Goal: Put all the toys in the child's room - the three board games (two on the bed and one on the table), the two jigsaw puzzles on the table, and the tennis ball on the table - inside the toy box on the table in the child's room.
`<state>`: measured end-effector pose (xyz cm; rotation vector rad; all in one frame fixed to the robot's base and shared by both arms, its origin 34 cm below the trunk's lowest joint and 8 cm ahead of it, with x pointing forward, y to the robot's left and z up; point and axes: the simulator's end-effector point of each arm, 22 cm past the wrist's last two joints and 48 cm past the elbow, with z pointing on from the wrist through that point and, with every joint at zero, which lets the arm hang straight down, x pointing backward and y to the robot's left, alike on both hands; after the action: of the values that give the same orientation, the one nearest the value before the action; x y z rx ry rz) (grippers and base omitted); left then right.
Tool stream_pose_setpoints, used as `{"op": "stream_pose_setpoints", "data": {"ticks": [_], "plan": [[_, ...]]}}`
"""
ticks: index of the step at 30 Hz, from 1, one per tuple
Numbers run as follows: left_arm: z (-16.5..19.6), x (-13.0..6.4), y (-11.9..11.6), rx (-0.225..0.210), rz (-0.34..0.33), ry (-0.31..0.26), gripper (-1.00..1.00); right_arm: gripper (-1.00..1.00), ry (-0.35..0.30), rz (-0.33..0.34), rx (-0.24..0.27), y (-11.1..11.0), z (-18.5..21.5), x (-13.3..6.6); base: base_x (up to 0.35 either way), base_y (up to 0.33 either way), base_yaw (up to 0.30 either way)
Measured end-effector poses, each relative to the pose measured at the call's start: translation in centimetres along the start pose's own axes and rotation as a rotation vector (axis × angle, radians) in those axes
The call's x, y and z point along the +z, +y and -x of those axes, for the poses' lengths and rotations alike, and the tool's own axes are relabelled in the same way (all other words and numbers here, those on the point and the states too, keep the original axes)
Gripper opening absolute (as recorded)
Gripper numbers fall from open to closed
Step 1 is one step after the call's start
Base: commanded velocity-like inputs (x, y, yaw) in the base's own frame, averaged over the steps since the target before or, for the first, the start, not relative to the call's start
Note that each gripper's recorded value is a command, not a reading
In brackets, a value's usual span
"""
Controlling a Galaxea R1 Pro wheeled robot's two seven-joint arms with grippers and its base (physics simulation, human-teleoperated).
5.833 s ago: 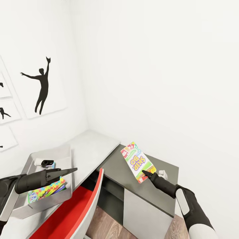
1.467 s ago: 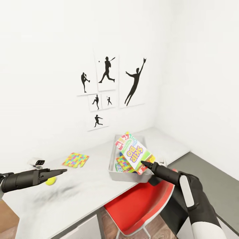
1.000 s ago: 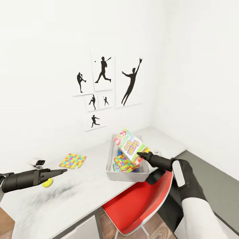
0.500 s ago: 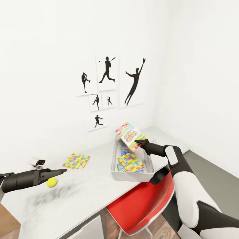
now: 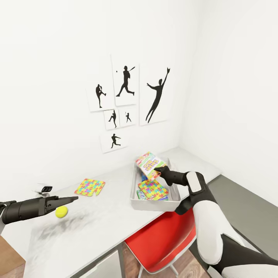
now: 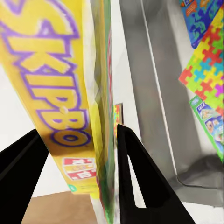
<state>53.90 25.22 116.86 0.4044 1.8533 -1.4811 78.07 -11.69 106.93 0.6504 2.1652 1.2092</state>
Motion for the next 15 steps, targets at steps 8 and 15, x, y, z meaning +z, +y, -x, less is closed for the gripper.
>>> {"op": "stream_pose_setpoints", "data": {"ticks": [8,15], "plan": [[0.0,0.0,0.0,0.0,0.0,0.0,1.0,-1.0,-0.092,-0.047,0.14,-1.4,2.1,-0.3,0.0,0.001,0.0],[0.0,0.0,0.0,0.0,0.001,0.001,1.0,-1.0,-0.126,-0.22,0.219,-5.1,2.3,-0.8,0.0,0.0,0.0]]}}
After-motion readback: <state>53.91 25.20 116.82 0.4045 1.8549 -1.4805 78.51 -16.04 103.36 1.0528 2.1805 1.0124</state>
